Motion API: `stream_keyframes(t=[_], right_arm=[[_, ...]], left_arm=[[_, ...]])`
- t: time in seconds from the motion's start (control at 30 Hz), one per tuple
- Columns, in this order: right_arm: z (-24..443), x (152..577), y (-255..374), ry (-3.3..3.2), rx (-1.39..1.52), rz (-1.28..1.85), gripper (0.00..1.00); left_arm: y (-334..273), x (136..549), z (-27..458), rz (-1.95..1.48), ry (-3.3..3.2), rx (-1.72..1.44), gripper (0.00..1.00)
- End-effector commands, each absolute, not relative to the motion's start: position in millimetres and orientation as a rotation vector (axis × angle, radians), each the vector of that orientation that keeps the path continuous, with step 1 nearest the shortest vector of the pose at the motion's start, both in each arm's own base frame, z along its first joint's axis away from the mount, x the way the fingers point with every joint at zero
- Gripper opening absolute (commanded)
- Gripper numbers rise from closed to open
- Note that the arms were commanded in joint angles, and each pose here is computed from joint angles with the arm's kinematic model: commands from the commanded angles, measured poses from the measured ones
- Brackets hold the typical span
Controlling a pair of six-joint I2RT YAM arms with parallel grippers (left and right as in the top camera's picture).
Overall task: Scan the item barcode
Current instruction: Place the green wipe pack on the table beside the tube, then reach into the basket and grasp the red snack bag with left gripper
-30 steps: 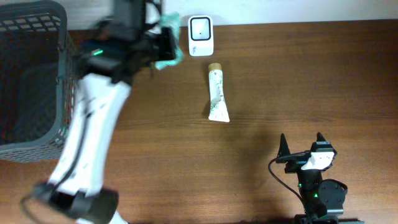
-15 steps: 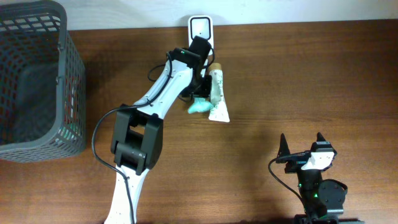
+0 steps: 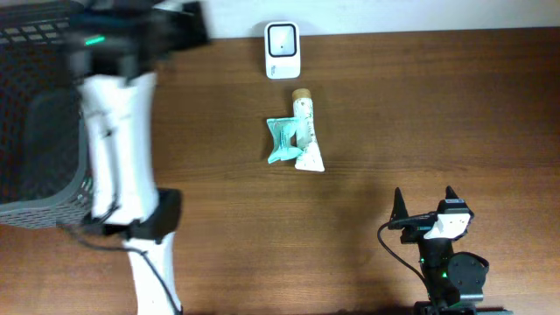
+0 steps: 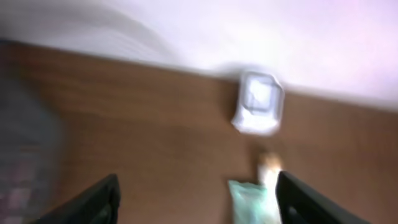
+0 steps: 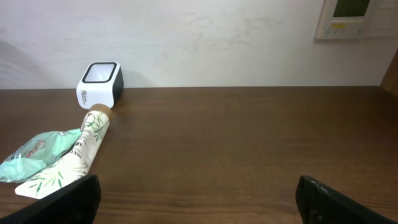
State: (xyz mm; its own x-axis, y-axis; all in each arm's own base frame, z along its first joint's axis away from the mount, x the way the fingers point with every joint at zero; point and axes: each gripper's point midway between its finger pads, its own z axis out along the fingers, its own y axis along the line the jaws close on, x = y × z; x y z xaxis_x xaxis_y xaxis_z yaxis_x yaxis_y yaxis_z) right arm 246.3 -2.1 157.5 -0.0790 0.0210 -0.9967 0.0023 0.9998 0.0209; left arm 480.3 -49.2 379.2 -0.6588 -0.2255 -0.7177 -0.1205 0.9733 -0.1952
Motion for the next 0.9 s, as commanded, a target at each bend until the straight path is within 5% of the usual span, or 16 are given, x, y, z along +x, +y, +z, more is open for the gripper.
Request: stream_keyframes(t=[0.0, 0.3, 0.47, 0.7, 0.87], right_arm=[[155, 246, -1, 1.653, 0.012, 0.014, 0.99], [155, 246, -1, 1.653, 0.012, 0.014, 0.99], [155, 246, -1, 1.653, 0.012, 0.014, 0.99], [155, 246, -1, 1.653, 0.012, 0.014, 0.99], [155, 246, -1, 1.653, 0.012, 0.014, 0.99]], left_arm=[[57, 458, 413, 0.015, 2.171, -0.480, 0.86], [237, 423, 357, 0.288, 2.229, -0.881, 0.93], [240, 442, 290, 0.171, 2.487, -0.569, 0.95], [250, 452, 170, 0.136, 2.688, -0.482, 0.99], [238, 464, 130, -0.026, 2.672, -0.401, 1.00]])
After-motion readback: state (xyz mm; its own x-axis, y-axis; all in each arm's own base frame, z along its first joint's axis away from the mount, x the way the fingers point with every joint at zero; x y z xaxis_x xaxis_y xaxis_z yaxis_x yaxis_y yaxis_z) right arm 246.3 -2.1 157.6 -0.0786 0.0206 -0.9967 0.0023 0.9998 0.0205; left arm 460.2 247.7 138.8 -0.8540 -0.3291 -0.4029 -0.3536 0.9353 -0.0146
